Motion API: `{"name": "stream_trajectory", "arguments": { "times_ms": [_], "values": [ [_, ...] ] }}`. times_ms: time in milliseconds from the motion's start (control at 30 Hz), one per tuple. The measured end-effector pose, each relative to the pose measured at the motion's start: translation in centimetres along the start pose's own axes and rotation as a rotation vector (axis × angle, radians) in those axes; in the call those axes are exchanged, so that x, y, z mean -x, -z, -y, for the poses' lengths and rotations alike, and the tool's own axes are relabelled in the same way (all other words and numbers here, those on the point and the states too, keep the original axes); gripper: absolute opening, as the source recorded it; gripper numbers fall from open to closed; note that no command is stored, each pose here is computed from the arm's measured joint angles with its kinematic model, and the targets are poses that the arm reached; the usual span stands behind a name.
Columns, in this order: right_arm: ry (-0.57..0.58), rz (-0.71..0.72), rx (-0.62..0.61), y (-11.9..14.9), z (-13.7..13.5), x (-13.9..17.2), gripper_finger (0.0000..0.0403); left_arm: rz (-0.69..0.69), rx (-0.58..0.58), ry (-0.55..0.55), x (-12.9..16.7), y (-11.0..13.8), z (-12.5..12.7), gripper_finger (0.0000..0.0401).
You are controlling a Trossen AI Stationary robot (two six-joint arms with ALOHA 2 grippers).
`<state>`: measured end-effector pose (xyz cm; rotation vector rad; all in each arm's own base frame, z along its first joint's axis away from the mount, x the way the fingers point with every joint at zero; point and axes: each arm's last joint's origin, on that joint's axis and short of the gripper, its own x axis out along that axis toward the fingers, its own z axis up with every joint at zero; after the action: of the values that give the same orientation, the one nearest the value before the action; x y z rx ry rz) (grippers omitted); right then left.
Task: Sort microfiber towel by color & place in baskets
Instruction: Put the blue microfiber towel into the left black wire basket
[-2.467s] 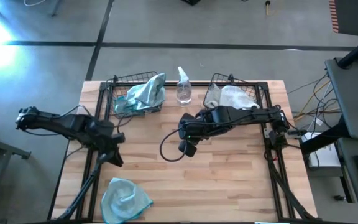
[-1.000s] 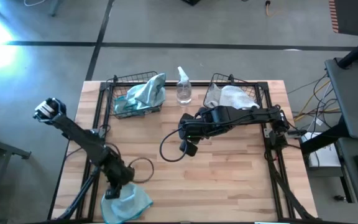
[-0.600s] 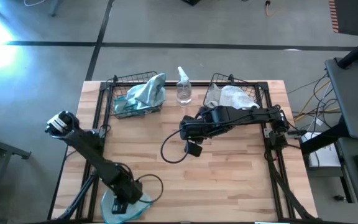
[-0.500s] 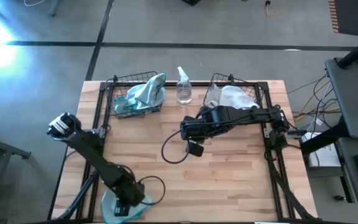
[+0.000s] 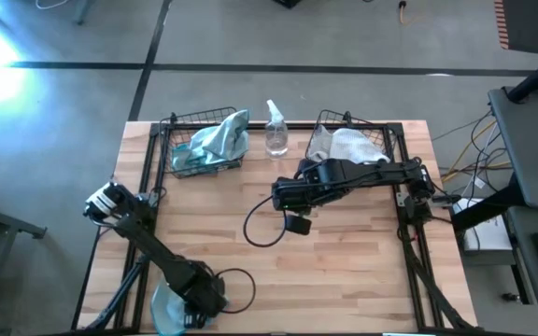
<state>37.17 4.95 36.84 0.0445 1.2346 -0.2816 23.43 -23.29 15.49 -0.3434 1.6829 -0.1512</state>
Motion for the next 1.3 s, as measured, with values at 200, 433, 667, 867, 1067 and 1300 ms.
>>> {"name": "stream_trajectory", "arguments": {
  "times_ms": [200, 433, 667, 867, 1067, 1300],
  "values": [
    [0.007, -0.019, 0.028, 0.2, 0.1, 0.0, 0.0066, -0.008, 0.018, -0.050, -1.1, -0.2, -0.4, 0.0113],
    [0.008, -0.022, 0.059, 0.2, 0.1, 0.0, 0.0066, -0.016, 0.046, -0.087, -1.9, -0.4, -0.6, 0.0113],
    [0.010, -0.021, 0.078, 0.2, 0.1, 0.0, 0.0066, -0.004, 0.113, -0.095, -1.7, -0.4, -0.6, 0.0091],
    [0.010, -0.021, 0.099, 0.2, 0.1, 0.0, 0.0066, 0.001, 0.128, -0.109, -1.2, -0.5, -0.2, 0.0035],
    [0.010, -0.020, 0.119, 0.2, 0.1, 0.0, 0.0066, 0.023, 0.129, -0.118, -0.3, -0.9, 0.5, 0.0005],
    [0.010, -0.020, 0.153, 0.2, 0.1, 0.0, 0.0066, 0.040, 0.134, -0.140, 2.0, -1.3, 1.7, 0.0001]
  ]
}}
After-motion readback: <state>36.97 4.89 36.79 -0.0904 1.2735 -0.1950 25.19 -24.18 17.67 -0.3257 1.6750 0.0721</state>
